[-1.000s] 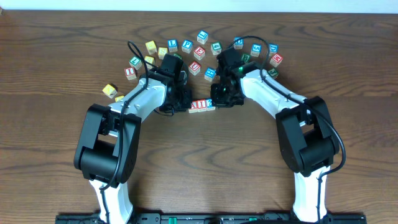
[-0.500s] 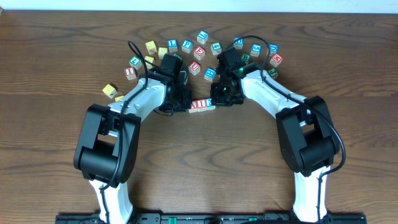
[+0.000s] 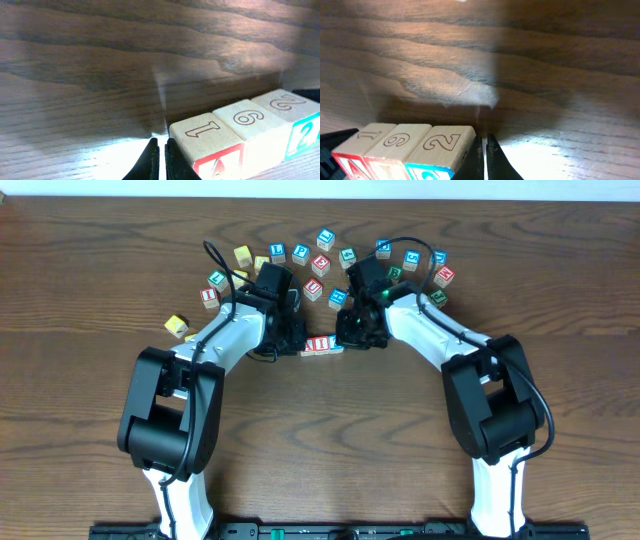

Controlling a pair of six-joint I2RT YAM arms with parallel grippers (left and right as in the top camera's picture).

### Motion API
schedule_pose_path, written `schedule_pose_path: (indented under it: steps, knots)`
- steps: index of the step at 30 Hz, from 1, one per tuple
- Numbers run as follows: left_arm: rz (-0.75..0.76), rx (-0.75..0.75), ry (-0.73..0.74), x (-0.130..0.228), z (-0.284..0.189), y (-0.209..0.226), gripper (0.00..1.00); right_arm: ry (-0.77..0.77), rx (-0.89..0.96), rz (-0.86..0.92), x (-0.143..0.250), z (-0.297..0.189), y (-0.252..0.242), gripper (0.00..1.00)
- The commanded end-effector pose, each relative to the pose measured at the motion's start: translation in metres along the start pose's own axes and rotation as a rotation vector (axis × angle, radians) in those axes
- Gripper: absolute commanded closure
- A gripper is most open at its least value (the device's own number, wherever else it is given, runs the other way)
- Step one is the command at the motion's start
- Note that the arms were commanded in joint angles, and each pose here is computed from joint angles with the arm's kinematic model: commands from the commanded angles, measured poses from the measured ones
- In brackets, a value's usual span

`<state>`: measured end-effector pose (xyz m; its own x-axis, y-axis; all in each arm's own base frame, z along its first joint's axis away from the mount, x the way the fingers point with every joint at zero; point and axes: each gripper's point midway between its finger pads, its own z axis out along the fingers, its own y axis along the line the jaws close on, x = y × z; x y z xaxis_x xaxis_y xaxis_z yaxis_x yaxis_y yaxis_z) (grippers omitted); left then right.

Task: Spell out AI2

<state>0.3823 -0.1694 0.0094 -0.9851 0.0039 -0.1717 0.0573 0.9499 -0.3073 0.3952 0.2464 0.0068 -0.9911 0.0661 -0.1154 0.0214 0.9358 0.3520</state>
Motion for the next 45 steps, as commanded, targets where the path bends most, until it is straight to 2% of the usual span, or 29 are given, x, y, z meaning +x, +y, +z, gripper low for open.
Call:
schedule_pose_path:
  steps: [1, 8, 29, 45]
  knots:
    - [0.039, 0.025, -0.018, -0.009, 0.001, -0.011, 0.93, 0.021, -0.052, -0.005, 0.012, -0.002, 0.024, 0.99]
    - [0.048, 0.036, -0.052, -0.018, 0.001, -0.014, 0.92, 0.007, -0.021, 0.061, 0.010, -0.001, 0.019, 0.99]
    - [0.042, 0.042, -0.066, -0.023, 0.011, -0.014, 0.93, -0.057, 0.029, 0.064, -0.002, -0.002, 0.011, 0.99]
    - [0.087, 0.012, -0.044, -0.010, 0.017, -0.027, 0.92, -0.066, 0.037, 0.064, -0.003, -0.002, 0.010, 0.99]
